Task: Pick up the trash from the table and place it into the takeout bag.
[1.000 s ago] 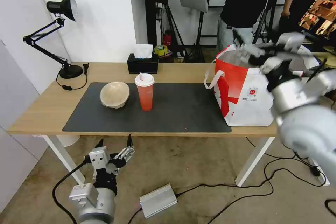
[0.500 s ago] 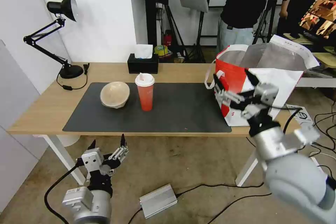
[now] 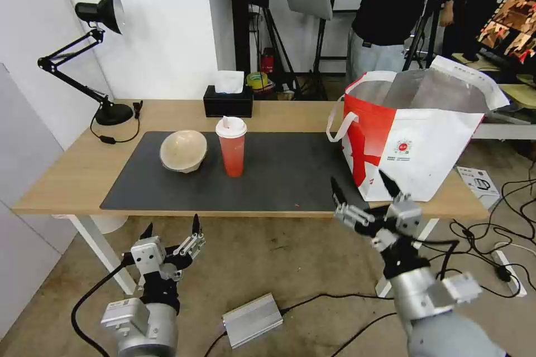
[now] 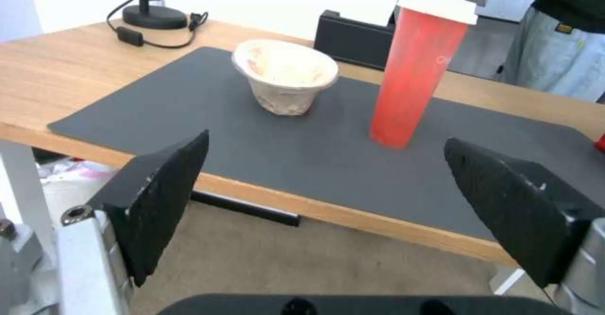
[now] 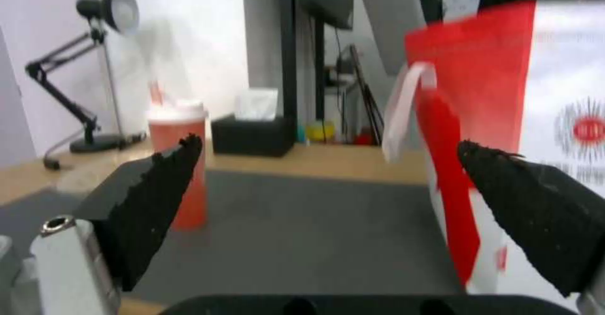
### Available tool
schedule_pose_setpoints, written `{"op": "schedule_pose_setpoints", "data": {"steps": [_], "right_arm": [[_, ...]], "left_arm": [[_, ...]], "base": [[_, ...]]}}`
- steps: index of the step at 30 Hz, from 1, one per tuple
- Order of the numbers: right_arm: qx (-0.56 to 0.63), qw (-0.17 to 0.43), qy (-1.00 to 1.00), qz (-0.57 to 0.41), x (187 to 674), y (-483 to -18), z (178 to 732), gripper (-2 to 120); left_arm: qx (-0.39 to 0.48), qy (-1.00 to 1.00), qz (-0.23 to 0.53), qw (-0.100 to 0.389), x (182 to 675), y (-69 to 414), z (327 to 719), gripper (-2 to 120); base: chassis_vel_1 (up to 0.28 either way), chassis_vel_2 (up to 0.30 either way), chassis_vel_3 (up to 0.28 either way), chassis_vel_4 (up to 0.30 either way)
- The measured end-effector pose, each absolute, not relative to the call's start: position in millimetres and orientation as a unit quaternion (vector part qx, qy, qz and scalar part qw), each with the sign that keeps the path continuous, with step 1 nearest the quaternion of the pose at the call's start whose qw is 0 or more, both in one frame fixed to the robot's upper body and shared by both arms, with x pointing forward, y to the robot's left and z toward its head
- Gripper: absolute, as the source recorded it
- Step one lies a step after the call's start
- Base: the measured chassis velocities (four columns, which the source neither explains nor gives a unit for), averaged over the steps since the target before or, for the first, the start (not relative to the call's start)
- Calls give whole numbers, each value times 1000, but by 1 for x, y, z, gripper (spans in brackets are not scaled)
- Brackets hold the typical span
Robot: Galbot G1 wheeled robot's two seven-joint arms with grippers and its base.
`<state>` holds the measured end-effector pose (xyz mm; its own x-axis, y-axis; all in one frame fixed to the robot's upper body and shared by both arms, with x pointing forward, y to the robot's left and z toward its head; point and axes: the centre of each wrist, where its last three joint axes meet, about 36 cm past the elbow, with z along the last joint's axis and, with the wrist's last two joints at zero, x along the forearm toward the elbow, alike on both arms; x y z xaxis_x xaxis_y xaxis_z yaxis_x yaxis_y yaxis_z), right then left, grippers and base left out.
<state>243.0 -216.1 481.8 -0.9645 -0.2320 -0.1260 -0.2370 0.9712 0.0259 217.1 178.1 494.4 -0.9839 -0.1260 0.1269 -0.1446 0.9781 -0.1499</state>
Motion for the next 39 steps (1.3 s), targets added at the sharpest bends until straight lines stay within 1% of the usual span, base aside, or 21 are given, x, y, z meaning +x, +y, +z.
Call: {"op": "schedule_pose_setpoints", "data": {"steps": [4,8,11,26,39], "right_arm": [[-111,42,993,21,231,-213,472,100],[-98,8,995,32,215,-208,460,100],[-91,2,995,34,212,-207,455,100],[-72,-4,997,22,208,-205,441,100],[-73,1,997,21,210,-205,442,100]], "left_arm": [[68,-993,80,59,217,178,494,100],[66,-993,79,60,216,178,494,100],[66,-993,78,61,216,178,494,100],[64,-993,81,63,216,177,493,100],[64,-993,79,63,216,177,493,100]], "base": [[0,0,0,0],[0,0,0,0],[0,0,0,0],[0,0,0,0],[0,0,0,0]]}}
